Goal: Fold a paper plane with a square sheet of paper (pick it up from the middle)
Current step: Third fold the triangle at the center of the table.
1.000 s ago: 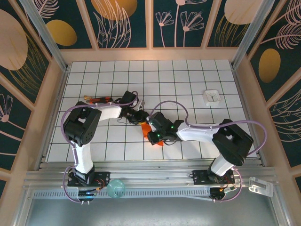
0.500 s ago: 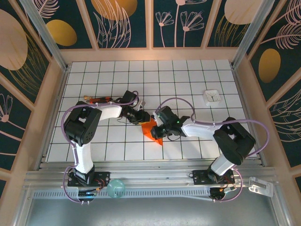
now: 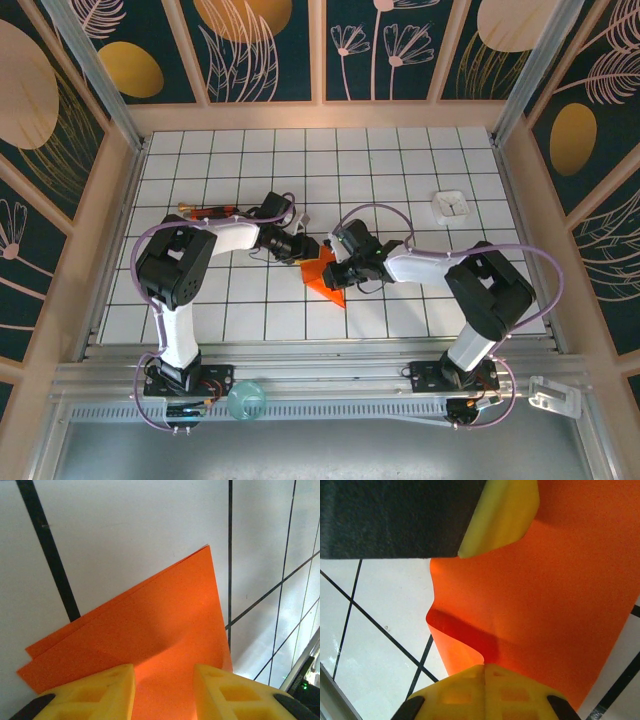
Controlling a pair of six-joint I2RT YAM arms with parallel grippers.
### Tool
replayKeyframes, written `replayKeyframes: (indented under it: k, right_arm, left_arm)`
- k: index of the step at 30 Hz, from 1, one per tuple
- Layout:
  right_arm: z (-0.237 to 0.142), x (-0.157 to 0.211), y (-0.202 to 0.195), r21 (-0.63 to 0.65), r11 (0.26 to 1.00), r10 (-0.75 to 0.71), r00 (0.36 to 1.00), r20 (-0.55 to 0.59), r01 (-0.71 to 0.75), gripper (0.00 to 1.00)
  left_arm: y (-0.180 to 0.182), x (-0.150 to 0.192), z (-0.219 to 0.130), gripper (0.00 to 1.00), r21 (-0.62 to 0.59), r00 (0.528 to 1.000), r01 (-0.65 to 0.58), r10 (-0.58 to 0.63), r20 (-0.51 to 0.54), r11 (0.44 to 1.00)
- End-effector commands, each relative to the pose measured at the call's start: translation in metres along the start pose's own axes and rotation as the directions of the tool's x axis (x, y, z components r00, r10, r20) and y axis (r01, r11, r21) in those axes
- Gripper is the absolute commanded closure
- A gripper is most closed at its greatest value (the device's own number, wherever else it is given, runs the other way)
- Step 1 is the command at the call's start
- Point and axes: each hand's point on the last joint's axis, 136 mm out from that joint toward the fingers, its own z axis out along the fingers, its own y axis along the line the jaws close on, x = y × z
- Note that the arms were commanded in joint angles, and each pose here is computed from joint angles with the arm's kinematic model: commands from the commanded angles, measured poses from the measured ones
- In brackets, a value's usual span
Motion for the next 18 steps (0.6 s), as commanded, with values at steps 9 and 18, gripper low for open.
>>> replayKeyframes:
  k: [9,18]
  right_arm:
    - [-0.002,0.003,-0.009,-0.007,0.999,0.033,0.999,-0.002,-0.033,0.97]
    - [-0.002,0.011,-0.005,-0.056,0.994,0.094,0.996,0.005,-0.094,0.98]
  left_arm:
    - [0.036,0.017,0.014,0.63,-0.116,0.998,0.029,-0.036,-0.054,0.993]
    - [0.036,0.018,0.014,0.62,-0.119,0.998,0.028,-0.035,-0.054,0.993]
